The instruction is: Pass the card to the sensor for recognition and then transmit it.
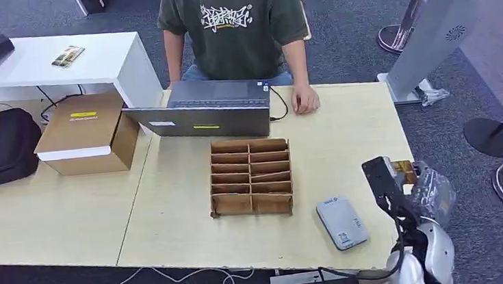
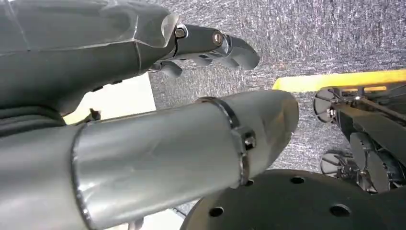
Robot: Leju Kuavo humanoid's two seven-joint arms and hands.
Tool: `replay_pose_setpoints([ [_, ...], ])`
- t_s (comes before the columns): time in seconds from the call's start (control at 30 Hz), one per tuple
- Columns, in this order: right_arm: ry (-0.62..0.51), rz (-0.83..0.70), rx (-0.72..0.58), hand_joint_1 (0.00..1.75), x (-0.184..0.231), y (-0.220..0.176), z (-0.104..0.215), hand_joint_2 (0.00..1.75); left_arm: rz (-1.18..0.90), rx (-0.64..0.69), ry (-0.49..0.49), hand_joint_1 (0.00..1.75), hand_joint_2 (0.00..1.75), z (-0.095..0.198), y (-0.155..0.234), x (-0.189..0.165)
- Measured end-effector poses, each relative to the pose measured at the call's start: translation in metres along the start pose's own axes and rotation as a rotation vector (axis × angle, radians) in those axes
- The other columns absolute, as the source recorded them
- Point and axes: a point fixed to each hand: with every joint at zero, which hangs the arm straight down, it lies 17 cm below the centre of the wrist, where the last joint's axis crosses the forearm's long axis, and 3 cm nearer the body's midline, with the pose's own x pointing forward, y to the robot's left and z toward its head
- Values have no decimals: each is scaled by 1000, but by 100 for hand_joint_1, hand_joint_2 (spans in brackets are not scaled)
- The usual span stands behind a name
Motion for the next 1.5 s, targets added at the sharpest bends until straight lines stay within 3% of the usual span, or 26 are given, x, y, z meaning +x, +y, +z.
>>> replay_pose_setpoints([
  [0.73, -42, 27, 321, 175, 22, 62, 51, 175, 23, 31, -5, 0, 0, 0, 19, -1],
  [1.13, -80, 66, 381, 175, 29, 81, 63, 175, 58, 2, -8, 0, 0, 1, 13, -2],
  [1.5, -38, 88, 460, 175, 15, 101, 72, 175, 50, -11, -2, 0, 0, 2, 11, -4],
])
